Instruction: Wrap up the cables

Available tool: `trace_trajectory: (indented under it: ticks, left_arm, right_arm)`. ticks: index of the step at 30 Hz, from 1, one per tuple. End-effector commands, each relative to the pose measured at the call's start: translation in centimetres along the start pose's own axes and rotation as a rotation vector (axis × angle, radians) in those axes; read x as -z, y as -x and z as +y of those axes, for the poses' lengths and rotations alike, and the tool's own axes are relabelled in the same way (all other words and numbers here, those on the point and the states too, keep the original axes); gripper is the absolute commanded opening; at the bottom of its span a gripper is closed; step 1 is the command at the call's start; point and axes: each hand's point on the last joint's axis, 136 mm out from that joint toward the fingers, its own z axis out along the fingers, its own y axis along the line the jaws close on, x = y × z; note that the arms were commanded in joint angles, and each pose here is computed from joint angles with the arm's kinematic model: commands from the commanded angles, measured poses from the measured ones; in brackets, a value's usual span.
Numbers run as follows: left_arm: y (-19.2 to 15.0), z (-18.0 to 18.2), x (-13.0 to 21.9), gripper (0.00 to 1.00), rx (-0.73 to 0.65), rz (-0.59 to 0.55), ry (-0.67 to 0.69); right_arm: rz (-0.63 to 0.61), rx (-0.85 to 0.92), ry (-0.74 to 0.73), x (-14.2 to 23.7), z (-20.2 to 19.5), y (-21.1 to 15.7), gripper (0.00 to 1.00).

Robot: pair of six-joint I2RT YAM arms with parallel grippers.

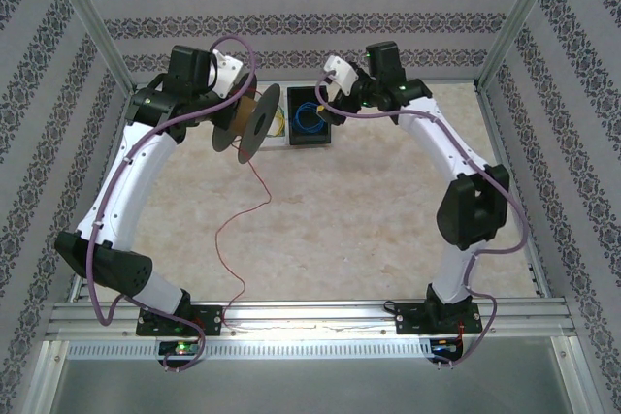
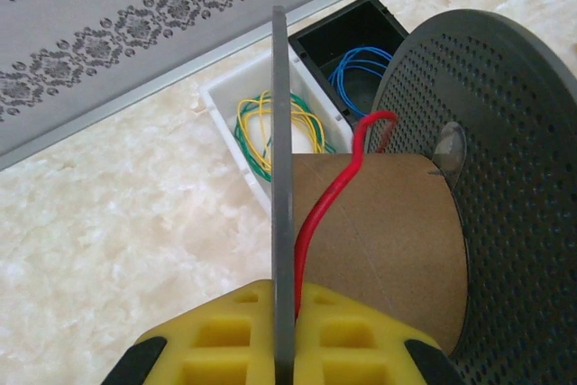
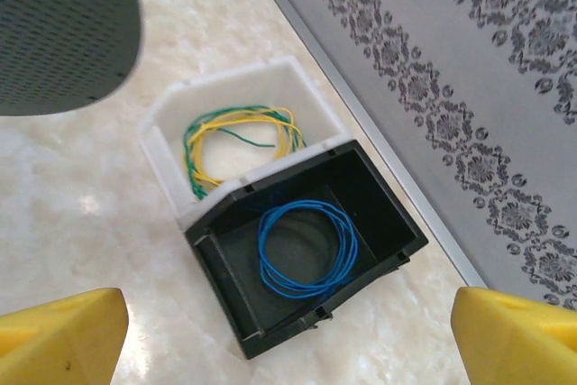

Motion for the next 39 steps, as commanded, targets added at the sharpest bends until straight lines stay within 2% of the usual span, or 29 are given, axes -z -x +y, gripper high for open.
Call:
trace_trajectory:
  ticks: [1,9,15,21,27,29,34,39]
  left_arm:
    - [2.1,0.9,1.1,0.00,-0.010,-0.056,0.039]
    - [6.4,2.6,1.3,0.00,-0.012,-0.121,0.108]
    - [9.9,3.8,1.1,0.00,-0.026,-0.170,0.142]
    - [10.8,3.9,-0.5,0.00,-0.028,-0.162,0.134]
    - [10.7,3.9,-1.3,0.00,-0.018,-0.156,0.128]
    - [10.8,3.9,-1.4,0.00,-0.016,-0.157,0.127]
    - [10.8,3.9,-1.5,0.00,-0.017,-0.159,0.122]
    - [10.8,3.9,-1.5,0.00,-0.016,-0.157,0.120]
  right_arm:
    - [-0.119,0.026,0.065,3.1,1.9,3.1,0.93]
    - [-0.094,0.012,0.103,3.1,4.2,2.3,0.93]
    - [-0.110,0.033,0.179,3.4,7.6,2.2,0.94]
    - [-0.128,0.051,0.221,4.3,9.9,0.7,0.95]
    - [-0.195,0.076,0.399,5.5,14.7,-1.7,0.95]
    - [-0.169,0.057,0.414,4.7,16.1,-3.0,0.95]
    - [-0.014,0.052,0.397,2.1,19.0,-7.2,0.93]
    - [0.018,0.026,0.395,2.3,21.0,-8.7,0.91]
